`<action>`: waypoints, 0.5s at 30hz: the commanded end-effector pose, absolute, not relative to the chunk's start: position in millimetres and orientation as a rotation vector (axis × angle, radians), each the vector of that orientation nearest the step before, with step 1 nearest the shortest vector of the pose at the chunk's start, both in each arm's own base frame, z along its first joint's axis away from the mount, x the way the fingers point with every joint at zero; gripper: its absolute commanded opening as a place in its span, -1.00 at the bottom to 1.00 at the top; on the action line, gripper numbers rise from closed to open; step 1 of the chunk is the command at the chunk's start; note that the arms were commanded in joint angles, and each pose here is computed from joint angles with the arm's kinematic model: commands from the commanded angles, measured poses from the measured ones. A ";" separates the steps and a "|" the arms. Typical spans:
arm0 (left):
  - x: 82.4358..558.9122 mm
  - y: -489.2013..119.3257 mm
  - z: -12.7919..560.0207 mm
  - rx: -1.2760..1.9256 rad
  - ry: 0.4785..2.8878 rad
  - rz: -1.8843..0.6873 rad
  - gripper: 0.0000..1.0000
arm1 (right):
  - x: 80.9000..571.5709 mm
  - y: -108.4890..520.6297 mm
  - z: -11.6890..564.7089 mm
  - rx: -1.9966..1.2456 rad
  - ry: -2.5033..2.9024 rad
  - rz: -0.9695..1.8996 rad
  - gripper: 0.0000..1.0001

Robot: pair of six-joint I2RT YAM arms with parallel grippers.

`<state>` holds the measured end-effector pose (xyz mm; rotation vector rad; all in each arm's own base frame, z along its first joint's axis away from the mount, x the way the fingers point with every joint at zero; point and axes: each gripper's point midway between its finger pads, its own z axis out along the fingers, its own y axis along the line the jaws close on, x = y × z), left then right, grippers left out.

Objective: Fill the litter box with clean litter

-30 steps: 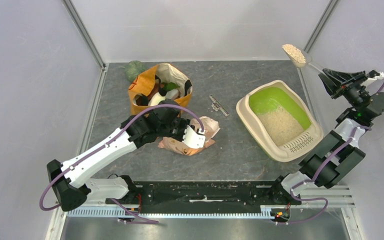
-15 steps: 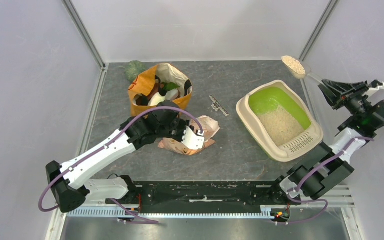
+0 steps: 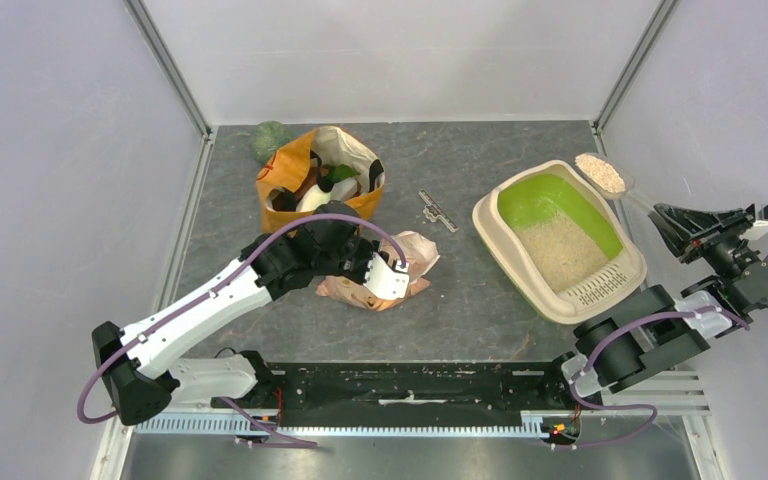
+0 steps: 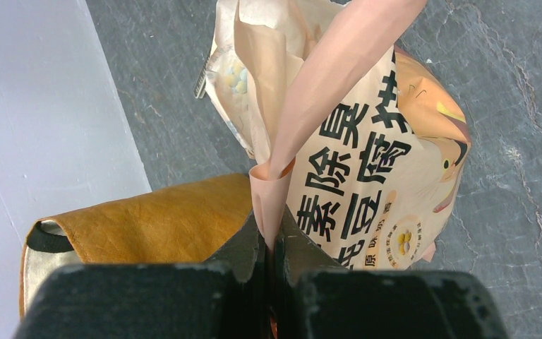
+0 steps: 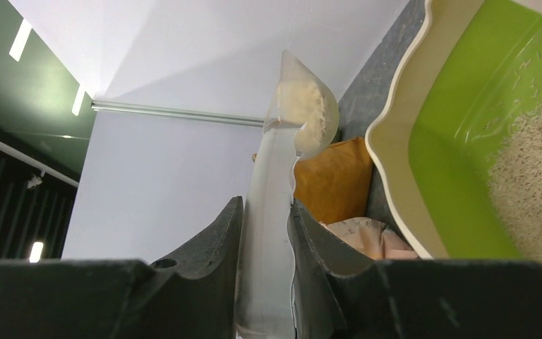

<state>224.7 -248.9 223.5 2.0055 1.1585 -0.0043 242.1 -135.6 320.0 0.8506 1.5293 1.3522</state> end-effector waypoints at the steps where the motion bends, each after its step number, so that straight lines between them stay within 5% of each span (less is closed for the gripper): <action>1: 227.8 -260.3 238.6 1.969 1.072 -0.005 -0.96 | 230.0 -145.5 327.2 0.850 1.557 1.277 -1.00; 15: 228.9 -261.4 238.0 1.961 1.061 -0.001 -0.96 | 233.6 -147.4 339.7 0.879 1.554 1.314 -1.00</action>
